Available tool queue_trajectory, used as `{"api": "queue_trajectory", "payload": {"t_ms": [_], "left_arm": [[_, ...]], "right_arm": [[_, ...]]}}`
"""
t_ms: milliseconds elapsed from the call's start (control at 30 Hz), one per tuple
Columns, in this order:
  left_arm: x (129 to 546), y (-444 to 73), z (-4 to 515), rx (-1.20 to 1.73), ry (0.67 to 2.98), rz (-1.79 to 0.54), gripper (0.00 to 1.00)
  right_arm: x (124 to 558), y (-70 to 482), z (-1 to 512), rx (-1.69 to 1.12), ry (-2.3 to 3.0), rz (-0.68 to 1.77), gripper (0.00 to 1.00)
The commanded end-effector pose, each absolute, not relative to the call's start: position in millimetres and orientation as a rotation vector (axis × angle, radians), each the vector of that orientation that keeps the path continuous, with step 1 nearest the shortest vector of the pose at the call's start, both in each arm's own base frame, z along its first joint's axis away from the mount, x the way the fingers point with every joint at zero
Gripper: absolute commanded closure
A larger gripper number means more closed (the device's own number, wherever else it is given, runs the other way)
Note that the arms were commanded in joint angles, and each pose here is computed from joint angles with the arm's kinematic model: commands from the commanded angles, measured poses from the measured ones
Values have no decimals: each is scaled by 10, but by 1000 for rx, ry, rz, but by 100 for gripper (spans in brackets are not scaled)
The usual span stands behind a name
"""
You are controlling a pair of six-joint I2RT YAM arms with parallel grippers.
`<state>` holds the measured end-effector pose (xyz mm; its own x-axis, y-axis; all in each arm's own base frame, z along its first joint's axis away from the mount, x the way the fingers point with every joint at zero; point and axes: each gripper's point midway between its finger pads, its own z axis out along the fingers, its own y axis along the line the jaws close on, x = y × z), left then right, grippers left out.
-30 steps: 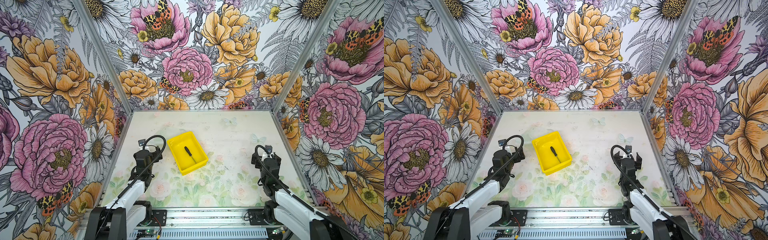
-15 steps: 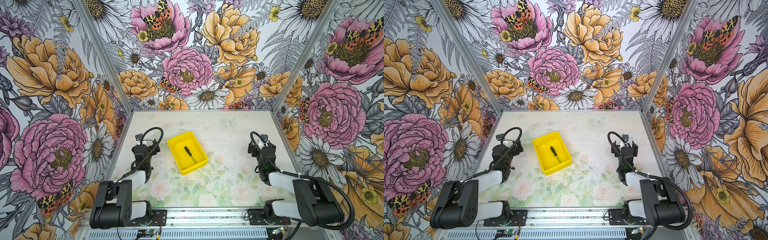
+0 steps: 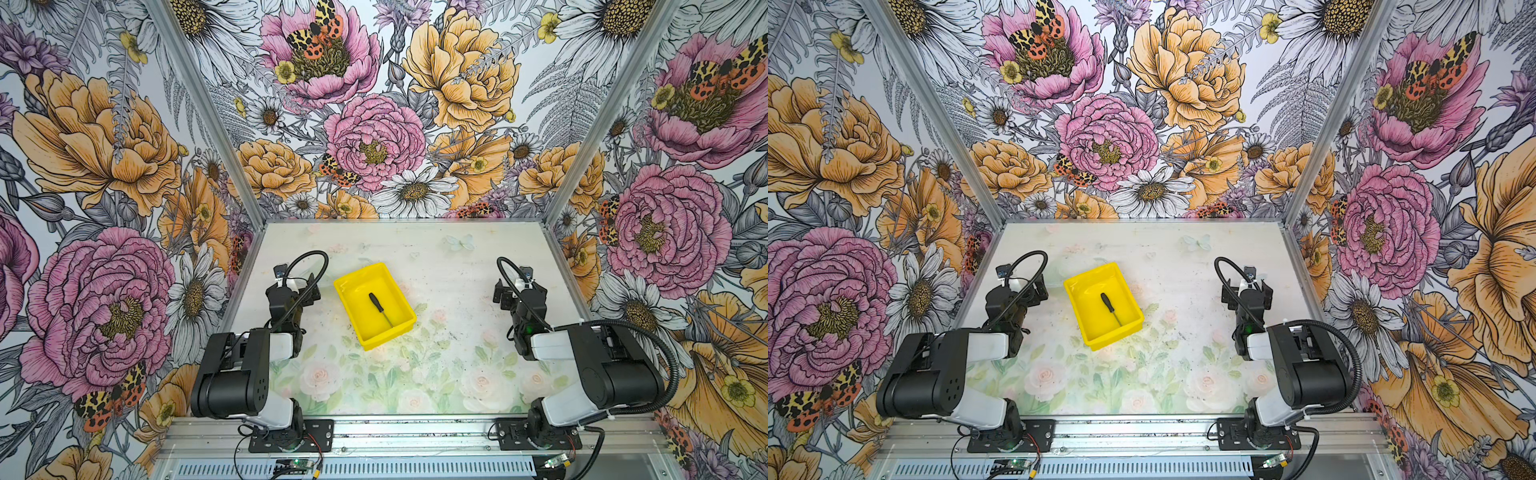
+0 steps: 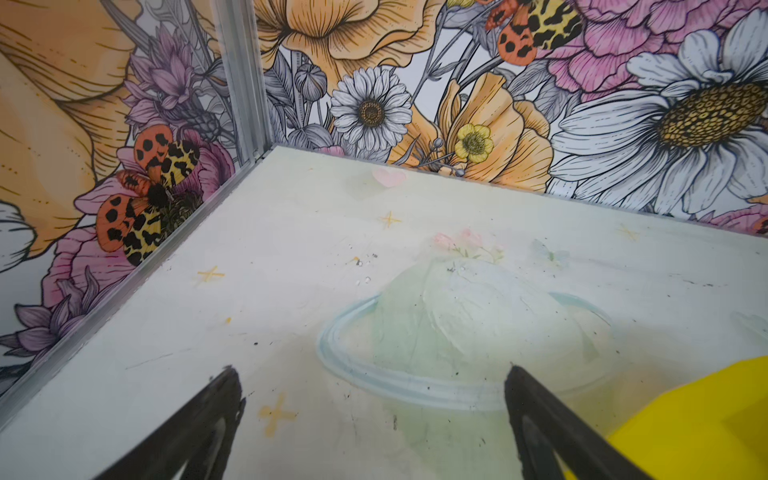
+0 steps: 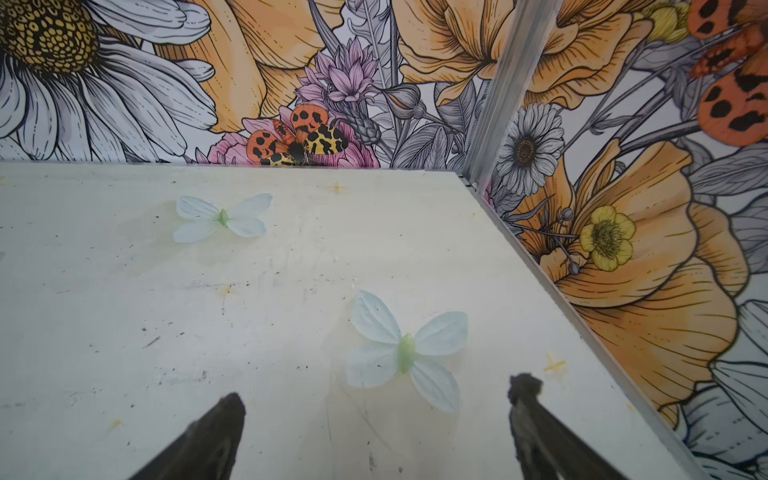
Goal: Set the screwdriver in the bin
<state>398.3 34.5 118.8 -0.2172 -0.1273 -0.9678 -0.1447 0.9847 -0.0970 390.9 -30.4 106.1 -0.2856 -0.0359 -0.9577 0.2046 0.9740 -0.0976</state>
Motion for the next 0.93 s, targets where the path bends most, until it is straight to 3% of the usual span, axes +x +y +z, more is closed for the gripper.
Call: {"api": "queue_trajectory", "payload": {"t_ms": [0, 200, 900], "left_arm": [[4006, 240, 1304, -132, 1739, 7, 1], [4040, 249, 1300, -164, 1749, 104, 1], [4057, 202, 1291, -131, 1756, 63, 1]], "right_arm": [[3989, -353, 1138, 172, 1830, -193, 0], [3987, -382, 1120, 181, 1837, -185, 1], [3972, -379, 1132, 181, 1828, -185, 1]]}}
